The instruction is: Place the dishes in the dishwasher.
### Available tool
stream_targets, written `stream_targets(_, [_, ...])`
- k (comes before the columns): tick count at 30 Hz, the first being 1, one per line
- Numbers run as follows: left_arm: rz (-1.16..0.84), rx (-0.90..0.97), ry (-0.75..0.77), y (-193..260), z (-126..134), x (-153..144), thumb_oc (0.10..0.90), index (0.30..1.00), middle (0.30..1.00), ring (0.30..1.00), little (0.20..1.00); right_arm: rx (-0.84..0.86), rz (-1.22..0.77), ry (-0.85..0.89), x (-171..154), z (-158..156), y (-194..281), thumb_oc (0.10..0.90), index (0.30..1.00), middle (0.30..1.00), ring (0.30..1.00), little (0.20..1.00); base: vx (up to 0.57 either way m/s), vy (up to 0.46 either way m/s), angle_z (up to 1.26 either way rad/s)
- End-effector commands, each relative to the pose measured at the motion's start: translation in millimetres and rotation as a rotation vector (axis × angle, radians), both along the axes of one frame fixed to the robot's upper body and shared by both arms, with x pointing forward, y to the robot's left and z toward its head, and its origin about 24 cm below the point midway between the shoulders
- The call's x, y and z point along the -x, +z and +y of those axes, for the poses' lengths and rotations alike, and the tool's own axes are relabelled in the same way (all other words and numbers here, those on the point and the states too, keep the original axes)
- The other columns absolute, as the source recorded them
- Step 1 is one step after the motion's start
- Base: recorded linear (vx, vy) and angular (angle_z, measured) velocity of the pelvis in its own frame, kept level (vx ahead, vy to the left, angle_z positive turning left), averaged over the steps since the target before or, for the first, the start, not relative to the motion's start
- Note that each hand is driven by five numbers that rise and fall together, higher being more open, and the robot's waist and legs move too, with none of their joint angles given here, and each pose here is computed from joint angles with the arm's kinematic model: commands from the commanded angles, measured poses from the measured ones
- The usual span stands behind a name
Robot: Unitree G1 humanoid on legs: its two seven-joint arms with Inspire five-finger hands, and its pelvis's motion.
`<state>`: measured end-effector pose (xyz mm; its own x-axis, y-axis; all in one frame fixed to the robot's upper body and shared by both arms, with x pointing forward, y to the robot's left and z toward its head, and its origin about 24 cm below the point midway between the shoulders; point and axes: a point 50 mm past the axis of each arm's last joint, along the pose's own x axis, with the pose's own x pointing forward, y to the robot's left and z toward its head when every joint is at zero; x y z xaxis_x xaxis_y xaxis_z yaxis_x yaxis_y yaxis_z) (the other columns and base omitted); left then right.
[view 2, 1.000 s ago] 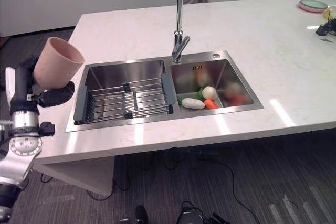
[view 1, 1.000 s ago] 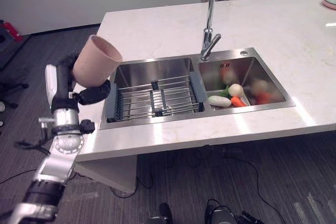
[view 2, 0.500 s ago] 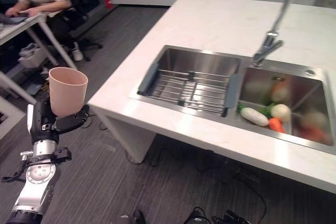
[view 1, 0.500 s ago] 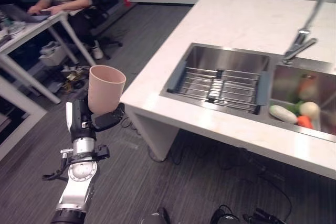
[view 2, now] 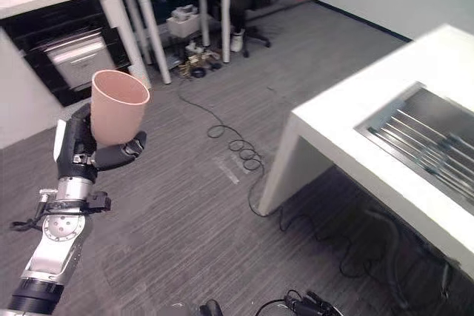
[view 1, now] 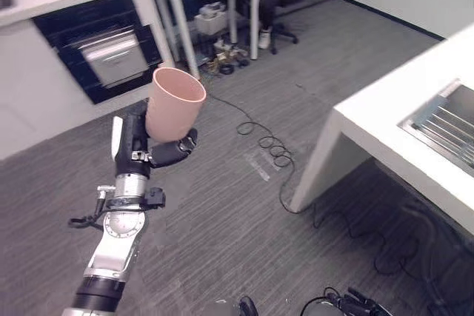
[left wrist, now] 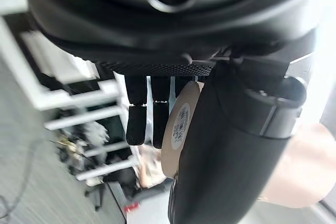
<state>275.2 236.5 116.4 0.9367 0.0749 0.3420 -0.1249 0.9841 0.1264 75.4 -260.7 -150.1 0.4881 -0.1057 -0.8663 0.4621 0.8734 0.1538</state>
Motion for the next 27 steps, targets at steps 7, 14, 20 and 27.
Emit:
stream_targets(7, [-0.251,0.057,-0.189,43,-27,2,0.4,0.3,0.3,0.3,0.3,-0.125,-0.094,0.032,-5,11,2,0.8,0.9,0.9,0.9,0.9,0.15,-0.012,1.17])
stream_targets(14, [-0.215,0.07,-0.228,32,-22,8,0.4,0.3,0.3,0.3,0.3,-0.134,-0.064,0.084,-8,13,0,0.8,0.9,0.9,0.9,0.9,0.23,-0.254,0.35])
stream_targets(20, [-0.225,0.058,-0.225,37,-26,13,0.4,0.3,0.3,0.3,0.3,-0.056,-0.062,0.19,-19,4,4,0.8,0.9,0.9,0.9,0.9,0.27,-0.474,0.46])
stream_targets(27, [-0.235,0.029,-0.34,44,-28,5,0.4,0.3,0.3,0.3,0.3,-0.066,-0.046,0.159,-14,-9,6,0.8,0.9,0.9,0.9,0.9,0.28,-0.218,0.29])
